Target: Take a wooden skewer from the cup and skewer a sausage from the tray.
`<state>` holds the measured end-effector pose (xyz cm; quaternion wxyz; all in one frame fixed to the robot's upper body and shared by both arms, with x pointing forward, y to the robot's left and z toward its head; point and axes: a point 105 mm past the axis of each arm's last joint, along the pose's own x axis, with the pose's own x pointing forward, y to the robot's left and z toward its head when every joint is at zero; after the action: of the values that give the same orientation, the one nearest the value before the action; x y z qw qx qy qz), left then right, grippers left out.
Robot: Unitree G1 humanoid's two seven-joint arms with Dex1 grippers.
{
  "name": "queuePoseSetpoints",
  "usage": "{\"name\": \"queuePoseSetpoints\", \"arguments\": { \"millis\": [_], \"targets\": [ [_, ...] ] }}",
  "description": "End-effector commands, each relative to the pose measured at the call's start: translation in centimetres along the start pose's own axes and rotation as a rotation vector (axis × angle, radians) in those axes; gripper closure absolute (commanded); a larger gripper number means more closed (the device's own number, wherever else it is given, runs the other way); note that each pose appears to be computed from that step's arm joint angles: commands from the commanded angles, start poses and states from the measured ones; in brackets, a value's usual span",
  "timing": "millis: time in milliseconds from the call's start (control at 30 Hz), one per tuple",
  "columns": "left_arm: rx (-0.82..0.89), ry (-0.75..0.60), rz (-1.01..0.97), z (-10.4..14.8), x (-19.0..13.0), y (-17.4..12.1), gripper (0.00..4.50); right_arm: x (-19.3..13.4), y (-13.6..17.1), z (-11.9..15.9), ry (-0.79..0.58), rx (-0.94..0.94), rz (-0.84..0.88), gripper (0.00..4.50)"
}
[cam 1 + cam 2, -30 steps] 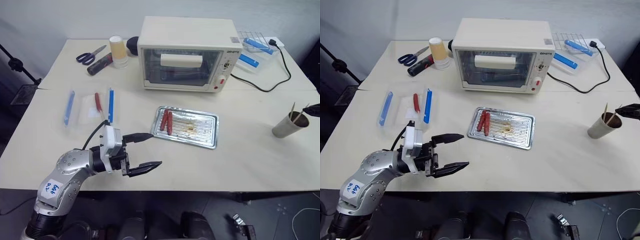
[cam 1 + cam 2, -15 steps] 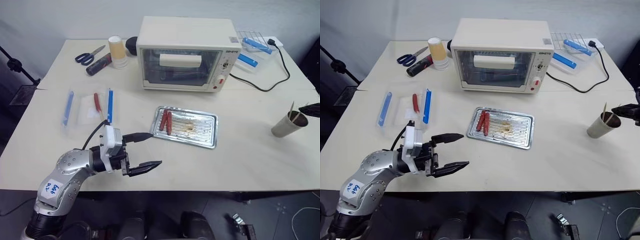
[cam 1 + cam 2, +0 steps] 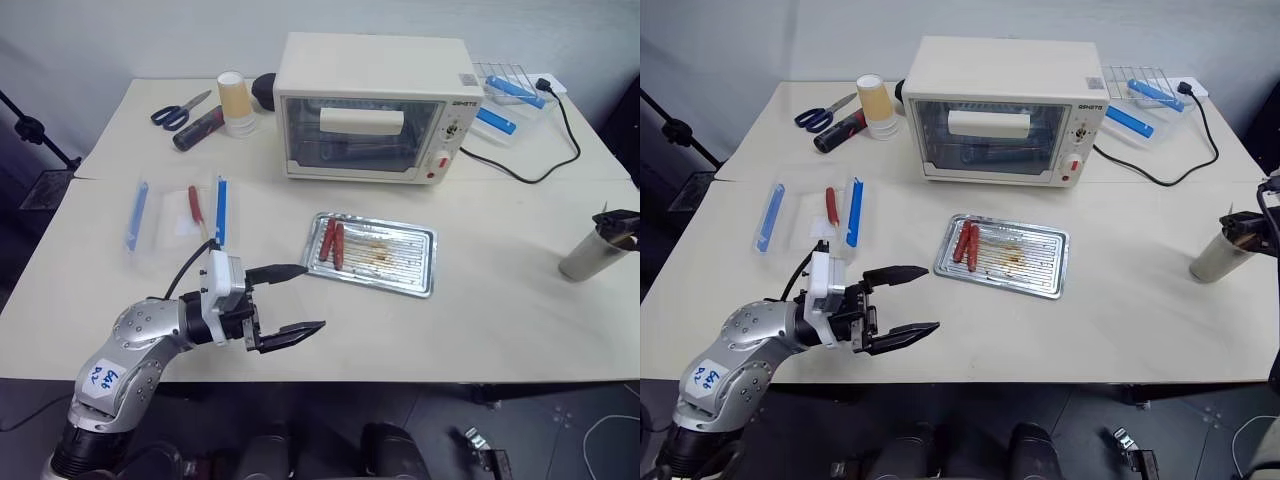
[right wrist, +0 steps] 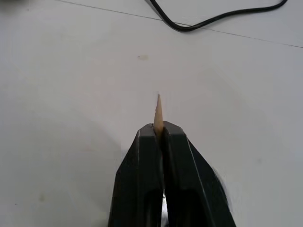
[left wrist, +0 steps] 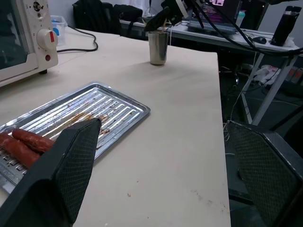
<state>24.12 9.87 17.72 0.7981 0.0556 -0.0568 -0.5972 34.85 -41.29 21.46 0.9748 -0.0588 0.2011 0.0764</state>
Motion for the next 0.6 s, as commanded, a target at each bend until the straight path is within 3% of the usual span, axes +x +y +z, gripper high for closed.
{"name": "queuePoseSetpoints", "arguments": {
  "millis": [33,300,467,600],
  "targets": [
    [0.033,-0.022,-0.005,0.7,0.1,-0.3,0.0,-1.2,-0.3,2.0,-0.098,0.034,0.01,4.45],
    [0.029,-0.029,-0.007,0.6,0.1,-0.2,0.0,-4.2,-0.1,6.9,-0.288,0.081,0.076,4.45],
    [0.027,-0.046,0.0,0.7,0.1,0.3,0.0,-6.5,2.0,11.1,-0.419,0.079,0.24,4.45],
    [0.071,-0.155,0.079,2.1,0.0,1.7,0.0,-7.6,4.8,13.8,-0.491,0.111,0.422,4.45]
  ]
}}
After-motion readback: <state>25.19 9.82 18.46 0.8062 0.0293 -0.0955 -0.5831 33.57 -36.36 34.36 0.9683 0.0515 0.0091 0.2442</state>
